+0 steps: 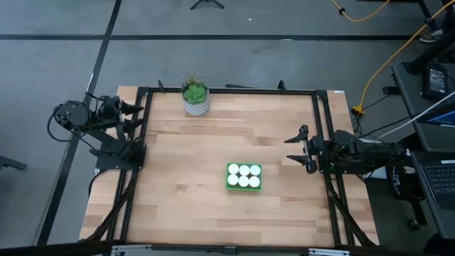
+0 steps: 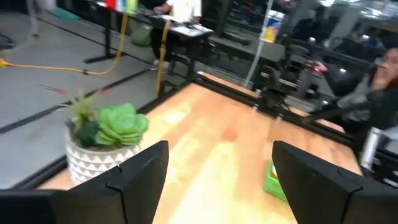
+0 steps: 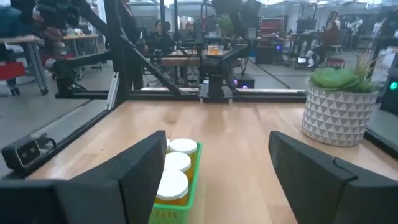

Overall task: Pick and place pill bottles into a basket
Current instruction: Return to Home Position

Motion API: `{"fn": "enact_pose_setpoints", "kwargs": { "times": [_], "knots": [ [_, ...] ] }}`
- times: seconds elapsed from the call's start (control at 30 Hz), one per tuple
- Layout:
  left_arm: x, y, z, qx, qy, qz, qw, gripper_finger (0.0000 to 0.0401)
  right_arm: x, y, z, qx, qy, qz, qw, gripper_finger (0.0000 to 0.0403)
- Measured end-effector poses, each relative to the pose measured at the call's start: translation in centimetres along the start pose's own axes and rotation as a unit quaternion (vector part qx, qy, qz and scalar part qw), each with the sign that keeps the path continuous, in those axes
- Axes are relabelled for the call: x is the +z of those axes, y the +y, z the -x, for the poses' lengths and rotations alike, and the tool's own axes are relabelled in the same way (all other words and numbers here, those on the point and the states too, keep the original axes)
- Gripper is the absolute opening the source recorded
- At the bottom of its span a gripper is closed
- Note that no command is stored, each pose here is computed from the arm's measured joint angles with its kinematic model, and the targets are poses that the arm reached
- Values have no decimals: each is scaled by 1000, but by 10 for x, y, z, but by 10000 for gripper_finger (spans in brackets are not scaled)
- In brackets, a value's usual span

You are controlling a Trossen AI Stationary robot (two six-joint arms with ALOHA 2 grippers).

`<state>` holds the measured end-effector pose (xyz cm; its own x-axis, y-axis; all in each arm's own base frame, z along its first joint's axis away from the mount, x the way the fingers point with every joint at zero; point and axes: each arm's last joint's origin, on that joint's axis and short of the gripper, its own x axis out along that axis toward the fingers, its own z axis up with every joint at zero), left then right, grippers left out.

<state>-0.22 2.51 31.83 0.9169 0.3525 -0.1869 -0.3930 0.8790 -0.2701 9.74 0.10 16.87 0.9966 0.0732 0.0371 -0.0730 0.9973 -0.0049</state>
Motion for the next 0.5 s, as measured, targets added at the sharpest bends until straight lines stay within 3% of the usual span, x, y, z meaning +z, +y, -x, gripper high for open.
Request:
{"fn": "enact_pose_setpoints", "kwargs": {
  "times": [0.23,0.5],
  "knots": [
    [0,0,0,-3,1,26,1000,254,0,0,0,0,0,-24,1000,287],
    [1,-1,0,-14,3,42,999,255,0,0,0,0,-1,-25,1000,287]
  ]
}}
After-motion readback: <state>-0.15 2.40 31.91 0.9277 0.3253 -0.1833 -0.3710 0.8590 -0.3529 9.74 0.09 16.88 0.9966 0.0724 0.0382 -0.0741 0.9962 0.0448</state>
